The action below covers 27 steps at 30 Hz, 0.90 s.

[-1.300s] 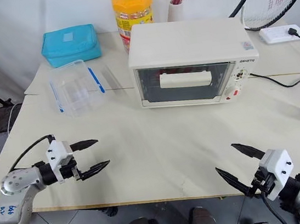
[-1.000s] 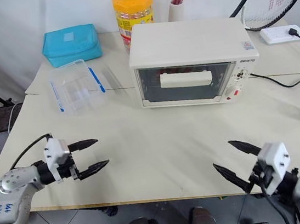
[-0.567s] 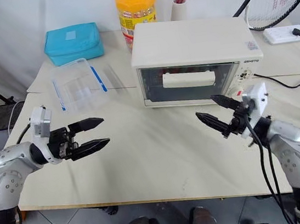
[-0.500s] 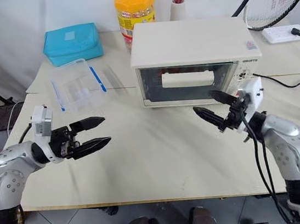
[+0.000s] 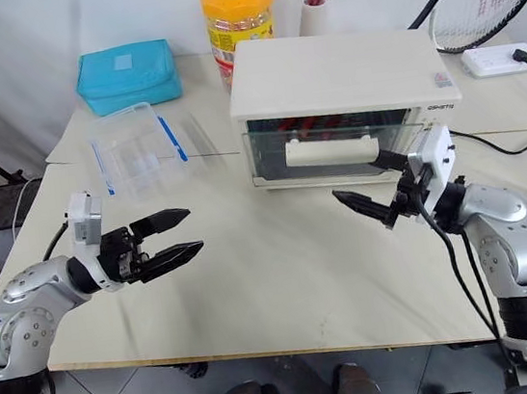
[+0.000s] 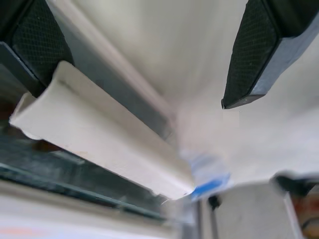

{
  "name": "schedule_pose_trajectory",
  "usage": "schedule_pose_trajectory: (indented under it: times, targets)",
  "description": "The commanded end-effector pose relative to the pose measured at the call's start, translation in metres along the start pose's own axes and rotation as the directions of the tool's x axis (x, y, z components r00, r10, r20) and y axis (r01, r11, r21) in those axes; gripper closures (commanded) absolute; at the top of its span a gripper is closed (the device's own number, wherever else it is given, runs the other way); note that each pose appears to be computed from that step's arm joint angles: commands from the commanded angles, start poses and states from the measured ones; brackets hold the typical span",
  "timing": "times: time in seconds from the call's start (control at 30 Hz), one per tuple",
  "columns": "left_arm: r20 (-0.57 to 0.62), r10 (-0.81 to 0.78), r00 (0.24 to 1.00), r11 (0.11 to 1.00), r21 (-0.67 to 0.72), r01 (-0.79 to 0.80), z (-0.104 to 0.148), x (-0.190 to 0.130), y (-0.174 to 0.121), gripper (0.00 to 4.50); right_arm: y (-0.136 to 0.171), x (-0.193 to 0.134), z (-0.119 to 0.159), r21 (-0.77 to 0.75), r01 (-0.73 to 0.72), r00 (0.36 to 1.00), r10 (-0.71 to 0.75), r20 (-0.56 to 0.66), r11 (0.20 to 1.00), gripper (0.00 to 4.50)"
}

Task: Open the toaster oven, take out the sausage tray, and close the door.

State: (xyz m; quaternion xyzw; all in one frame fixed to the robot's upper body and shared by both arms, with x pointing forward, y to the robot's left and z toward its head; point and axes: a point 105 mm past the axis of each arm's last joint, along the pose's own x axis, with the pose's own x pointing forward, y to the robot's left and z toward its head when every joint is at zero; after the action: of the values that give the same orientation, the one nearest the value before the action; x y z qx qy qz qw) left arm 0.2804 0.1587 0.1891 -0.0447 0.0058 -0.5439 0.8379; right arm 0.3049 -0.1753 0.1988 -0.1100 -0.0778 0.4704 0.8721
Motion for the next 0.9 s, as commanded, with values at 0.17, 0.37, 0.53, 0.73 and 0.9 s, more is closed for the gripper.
schedule_pose_trajectory:
  times: [0.17,0.37,0.53,0.73,0.9]
  targets:
    - [0.108,-0.001,0.994,0.997,0.082,-0.008,0.024,0.024,0.015,1.55,0.011,-0.015,-0.007,-0.171,-0.061,0.996,0.049,-0.071,0.983,0.00]
    - [0.157,-0.015,0.987,0.991,0.131,-0.006,0.033,0.052,0.033,3.44,0.009,-0.017,-0.009,-0.208,-0.040,0.997,0.026,-0.071,0.977,0.00]
    - [0.152,-0.043,0.988,0.983,0.183,0.014,0.029,0.098,0.043,4.48,0.009,-0.018,-0.013,-0.209,-0.027,0.997,0.012,-0.072,0.978,0.00]
    - [0.162,-0.027,0.986,0.983,0.185,-0.004,0.024,0.137,0.049,4.48,0.013,-0.018,-0.015,-0.206,-0.017,0.998,0.003,-0.070,0.978,0.00]
    - [0.116,-0.118,0.986,0.975,0.203,0.093,0.008,0.146,0.034,4.48,0.017,-0.032,-0.025,-0.187,0.049,0.993,-0.068,-0.093,0.981,0.00]
